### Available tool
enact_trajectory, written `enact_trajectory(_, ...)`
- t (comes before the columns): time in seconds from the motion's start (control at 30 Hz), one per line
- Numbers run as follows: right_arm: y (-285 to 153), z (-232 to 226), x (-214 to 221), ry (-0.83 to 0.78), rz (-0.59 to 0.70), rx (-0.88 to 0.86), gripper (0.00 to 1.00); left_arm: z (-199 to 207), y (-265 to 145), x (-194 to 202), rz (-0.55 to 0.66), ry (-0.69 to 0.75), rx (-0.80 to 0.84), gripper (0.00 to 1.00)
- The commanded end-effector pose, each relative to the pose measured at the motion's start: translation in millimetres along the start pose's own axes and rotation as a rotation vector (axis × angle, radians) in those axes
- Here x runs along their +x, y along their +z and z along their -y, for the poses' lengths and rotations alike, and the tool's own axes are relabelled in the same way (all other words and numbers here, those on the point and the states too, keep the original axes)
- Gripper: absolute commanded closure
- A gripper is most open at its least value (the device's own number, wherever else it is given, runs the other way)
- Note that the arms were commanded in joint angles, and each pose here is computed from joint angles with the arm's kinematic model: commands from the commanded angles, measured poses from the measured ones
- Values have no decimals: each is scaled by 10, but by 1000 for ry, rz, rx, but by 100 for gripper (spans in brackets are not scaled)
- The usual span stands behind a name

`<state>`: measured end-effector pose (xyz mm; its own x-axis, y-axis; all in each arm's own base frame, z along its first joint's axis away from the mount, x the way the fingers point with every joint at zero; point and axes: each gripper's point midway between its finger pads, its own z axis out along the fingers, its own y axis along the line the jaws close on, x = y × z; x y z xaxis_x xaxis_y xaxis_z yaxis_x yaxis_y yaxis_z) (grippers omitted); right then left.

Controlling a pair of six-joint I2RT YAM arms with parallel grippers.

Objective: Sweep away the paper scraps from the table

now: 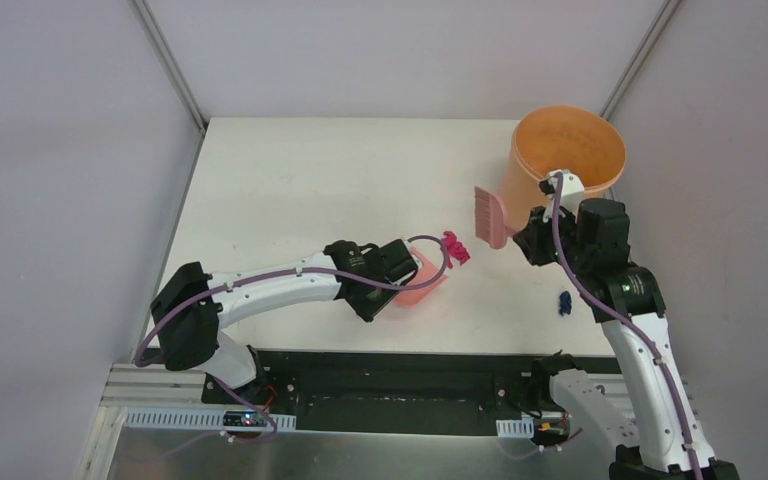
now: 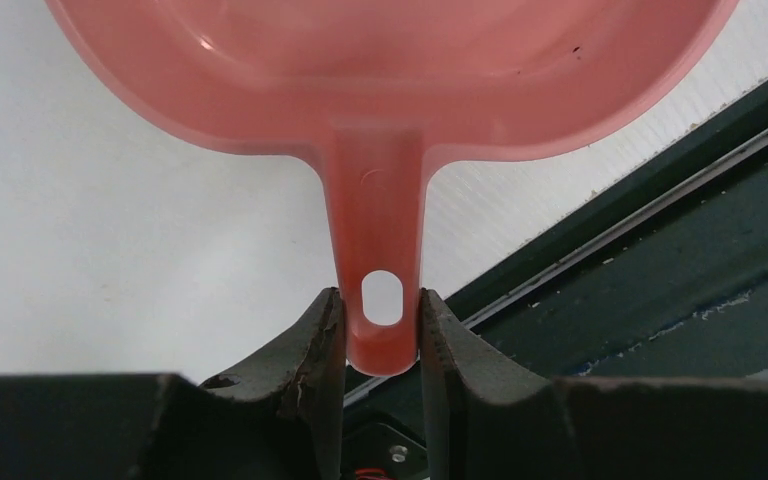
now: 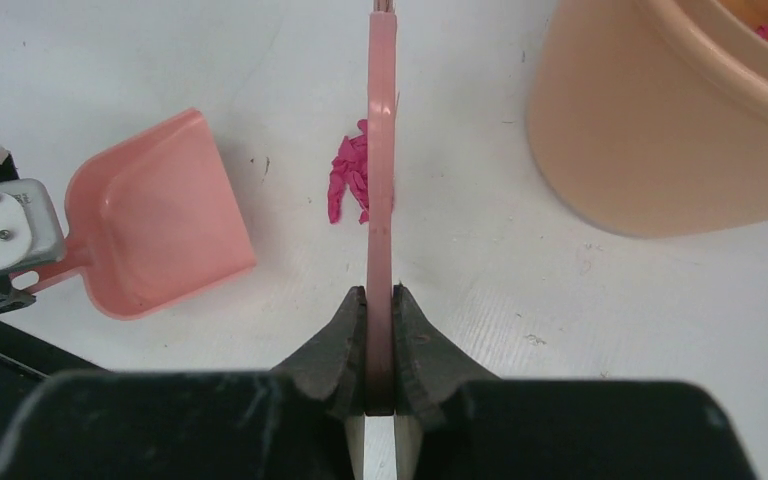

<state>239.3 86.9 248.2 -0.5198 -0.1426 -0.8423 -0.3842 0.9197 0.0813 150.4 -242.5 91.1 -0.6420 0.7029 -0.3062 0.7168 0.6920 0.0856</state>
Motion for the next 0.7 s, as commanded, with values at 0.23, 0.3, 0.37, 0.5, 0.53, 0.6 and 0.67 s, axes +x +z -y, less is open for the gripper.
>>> enact_trajectory(0.23,142,15,17,60,87,-58,100,323,268,69,-80,-8,86,85)
enact_trajectory(0.3,142,17,30,85,86,-73,100,347,267,50,-73,15,86,81)
enact_trajectory(0.37,132,22,38,93,93,-78,100,351,274,52,-73,28,86,78)
enact_trajectory(0.5,108,38,45,97,119,-75,100,385,294,109,-82,42,106,74)
enact_trajectory(0.53,105,42,51,101,119,-74,100,386,294,116,-77,41,107,72)
enact_trajectory(0.6,96,50,46,108,122,-73,100,391,279,86,-30,33,109,69)
enact_trajectory(0.67,98,46,57,113,120,-79,100,423,269,86,30,32,136,64)
